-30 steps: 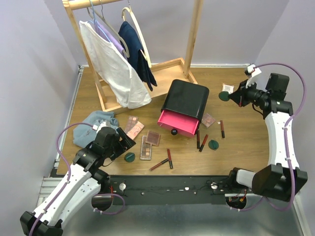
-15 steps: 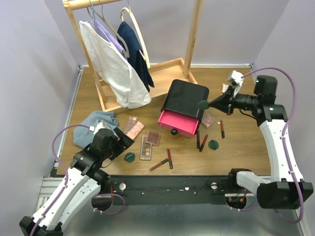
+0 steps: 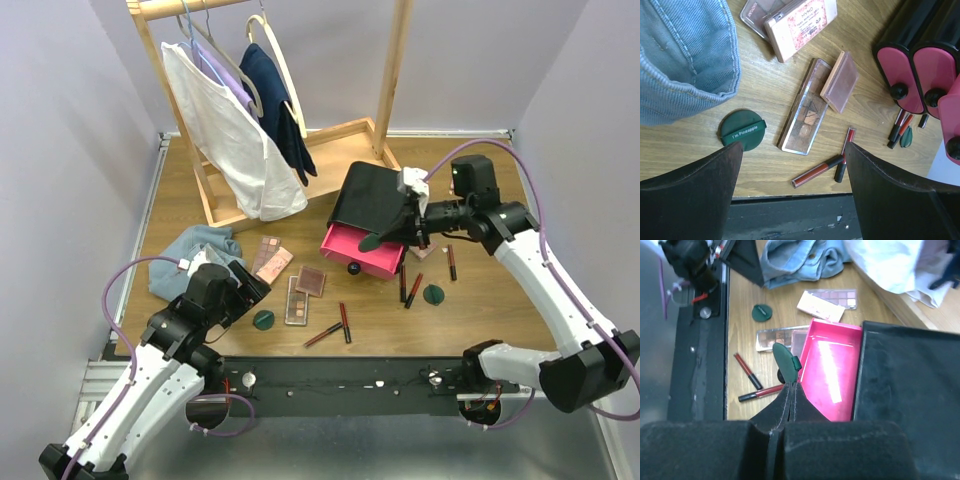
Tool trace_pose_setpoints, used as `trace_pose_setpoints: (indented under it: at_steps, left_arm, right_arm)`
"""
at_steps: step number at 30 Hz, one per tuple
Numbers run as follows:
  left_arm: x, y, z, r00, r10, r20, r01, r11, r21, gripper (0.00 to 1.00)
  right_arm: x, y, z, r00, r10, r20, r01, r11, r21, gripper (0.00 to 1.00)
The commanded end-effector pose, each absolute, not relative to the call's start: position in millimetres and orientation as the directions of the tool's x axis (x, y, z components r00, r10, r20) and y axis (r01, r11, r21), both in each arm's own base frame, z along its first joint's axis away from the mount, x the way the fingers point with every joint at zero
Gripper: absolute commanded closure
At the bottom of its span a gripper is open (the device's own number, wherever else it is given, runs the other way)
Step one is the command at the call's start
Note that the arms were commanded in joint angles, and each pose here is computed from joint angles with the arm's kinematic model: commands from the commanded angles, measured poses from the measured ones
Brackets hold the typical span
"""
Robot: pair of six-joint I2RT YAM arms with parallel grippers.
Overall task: Organize the makeup
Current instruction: Place the makeup tool in the drawer.
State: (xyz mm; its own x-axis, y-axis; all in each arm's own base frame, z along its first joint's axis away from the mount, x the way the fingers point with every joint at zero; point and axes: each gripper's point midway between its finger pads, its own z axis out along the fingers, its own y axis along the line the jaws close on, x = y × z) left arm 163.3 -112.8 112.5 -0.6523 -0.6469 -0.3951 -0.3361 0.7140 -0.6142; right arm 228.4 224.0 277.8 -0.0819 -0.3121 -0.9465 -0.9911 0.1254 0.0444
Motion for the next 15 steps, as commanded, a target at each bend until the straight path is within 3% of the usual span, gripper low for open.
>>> trace_pose_setpoints:
  at_steps: [1, 15]
  left_arm:
    - [163, -104, 108, -0.623, -0.668, -0.407, -0.367, 0.709, -0.602, 0.09]
    - [162, -101, 108, -0.606, -0.684, -0.407, -0.377, 0.697, -0.609, 0.09]
  right_arm:
    - [242, 236, 283, 0.061, -0.384, -0.921, -0.989, 0.1, -0.107, 0.99]
    - [281, 264, 250, 0.094, -0.516, -0.852, -0.978, 0.11, -0.175, 0.99]
